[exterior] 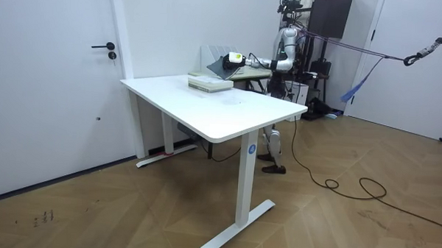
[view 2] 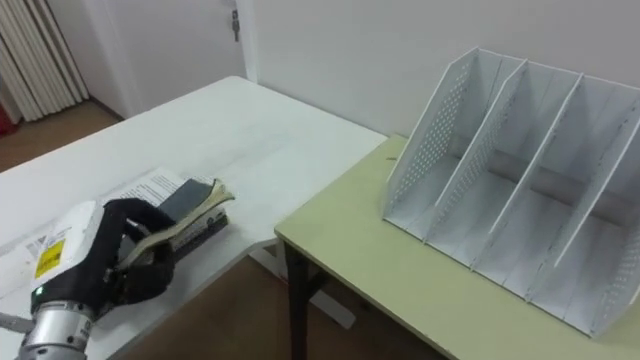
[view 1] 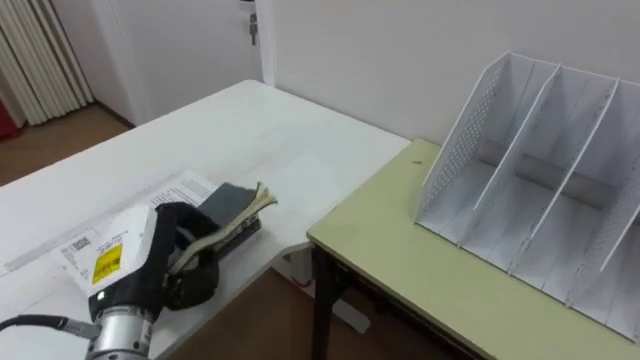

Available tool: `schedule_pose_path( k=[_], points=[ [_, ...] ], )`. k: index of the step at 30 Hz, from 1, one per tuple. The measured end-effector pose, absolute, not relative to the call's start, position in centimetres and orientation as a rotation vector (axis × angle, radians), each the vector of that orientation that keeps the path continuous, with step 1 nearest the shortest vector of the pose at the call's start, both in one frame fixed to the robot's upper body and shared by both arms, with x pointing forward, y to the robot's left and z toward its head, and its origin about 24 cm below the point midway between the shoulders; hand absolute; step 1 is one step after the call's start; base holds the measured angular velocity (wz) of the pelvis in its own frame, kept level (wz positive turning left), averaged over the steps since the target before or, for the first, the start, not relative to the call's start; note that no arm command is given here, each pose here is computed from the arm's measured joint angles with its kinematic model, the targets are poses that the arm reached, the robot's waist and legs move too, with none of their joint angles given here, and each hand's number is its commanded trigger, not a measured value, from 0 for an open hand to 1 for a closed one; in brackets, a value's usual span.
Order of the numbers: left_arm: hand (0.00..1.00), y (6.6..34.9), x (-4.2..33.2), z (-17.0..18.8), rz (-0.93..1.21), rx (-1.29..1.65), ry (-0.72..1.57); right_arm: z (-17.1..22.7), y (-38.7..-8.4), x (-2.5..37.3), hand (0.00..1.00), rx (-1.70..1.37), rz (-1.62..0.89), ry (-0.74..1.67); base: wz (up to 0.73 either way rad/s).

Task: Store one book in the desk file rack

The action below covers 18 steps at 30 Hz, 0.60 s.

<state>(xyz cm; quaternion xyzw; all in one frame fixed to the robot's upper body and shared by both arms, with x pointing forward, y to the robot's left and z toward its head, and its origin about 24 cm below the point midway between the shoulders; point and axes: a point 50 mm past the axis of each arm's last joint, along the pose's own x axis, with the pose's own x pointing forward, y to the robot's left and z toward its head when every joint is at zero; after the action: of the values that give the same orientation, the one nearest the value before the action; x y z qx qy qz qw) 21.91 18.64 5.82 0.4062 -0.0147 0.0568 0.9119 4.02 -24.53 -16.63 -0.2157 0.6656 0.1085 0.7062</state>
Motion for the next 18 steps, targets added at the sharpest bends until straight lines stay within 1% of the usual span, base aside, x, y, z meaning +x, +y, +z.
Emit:
schedule_pose_path(
  k=[3, 11, 18],
  points=[
    [1.0, 18.1, 21.9, 6.3, 0.088, 0.743, -0.086, -16.5, -24.4, 4.8, 0.0, -0.512, 0.284, 1.432, -0.04],
    [1.0, 17.1, 21.9, 7.7, 0.043, 0.539, -0.202, -15.5, -23.8, 8.4, 0.0, -0.594, 0.393, 1.241, 0.0],
    [1.0, 16.3, 22.2, 9.1, -0.019, 0.32, -0.289, -15.0, -23.7, 9.2, 0.0, -0.607, 0.439, 1.183, -0.03]
  ],
)
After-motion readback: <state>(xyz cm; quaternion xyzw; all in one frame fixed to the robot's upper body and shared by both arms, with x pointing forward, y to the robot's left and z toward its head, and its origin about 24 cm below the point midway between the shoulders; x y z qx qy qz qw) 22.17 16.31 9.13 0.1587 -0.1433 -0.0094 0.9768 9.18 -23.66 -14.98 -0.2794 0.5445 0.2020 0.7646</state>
